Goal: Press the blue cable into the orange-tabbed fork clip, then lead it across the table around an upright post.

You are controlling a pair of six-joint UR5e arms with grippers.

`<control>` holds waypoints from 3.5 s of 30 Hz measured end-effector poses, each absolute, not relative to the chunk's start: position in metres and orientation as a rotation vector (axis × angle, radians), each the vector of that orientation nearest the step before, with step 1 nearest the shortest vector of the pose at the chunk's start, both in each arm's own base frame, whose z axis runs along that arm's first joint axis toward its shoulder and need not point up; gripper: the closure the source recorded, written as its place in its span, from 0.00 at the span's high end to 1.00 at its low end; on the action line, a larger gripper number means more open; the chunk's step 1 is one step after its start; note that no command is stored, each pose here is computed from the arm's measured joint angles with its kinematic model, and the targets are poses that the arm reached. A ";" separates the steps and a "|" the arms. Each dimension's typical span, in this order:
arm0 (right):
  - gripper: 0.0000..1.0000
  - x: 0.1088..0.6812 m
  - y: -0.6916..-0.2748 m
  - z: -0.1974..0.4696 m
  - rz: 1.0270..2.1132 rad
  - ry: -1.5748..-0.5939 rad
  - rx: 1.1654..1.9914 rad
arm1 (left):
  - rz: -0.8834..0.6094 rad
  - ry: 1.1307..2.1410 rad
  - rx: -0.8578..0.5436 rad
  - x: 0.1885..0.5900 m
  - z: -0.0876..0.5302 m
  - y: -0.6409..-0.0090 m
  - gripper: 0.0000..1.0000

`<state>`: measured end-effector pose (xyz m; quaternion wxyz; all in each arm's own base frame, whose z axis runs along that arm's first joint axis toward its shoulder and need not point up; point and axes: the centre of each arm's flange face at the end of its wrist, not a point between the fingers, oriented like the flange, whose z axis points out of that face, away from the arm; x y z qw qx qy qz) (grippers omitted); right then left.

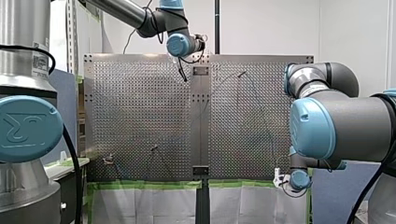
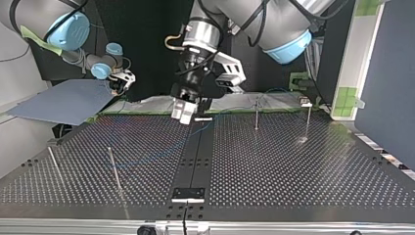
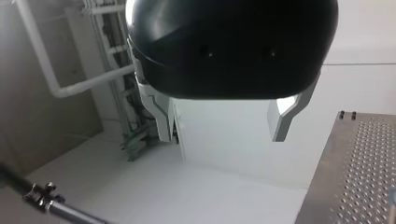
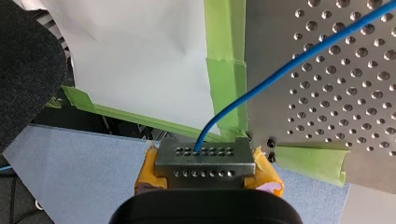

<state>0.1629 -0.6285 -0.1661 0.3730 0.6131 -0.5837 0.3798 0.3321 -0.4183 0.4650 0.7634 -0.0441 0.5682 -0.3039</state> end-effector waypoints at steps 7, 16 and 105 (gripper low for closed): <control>0.00 0.163 -0.628 -0.166 0.973 -1.495 1.571 | -0.659 1.237 -0.146 0.328 0.437 -0.412 1.00; 0.00 0.163 -0.628 -0.166 0.973 -1.496 1.571 | -0.644 1.240 -0.200 0.322 0.401 -0.402 1.00; 0.00 0.171 -0.630 -0.165 1.011 -1.464 1.577 | -0.349 1.675 0.045 0.242 0.116 -0.285 1.00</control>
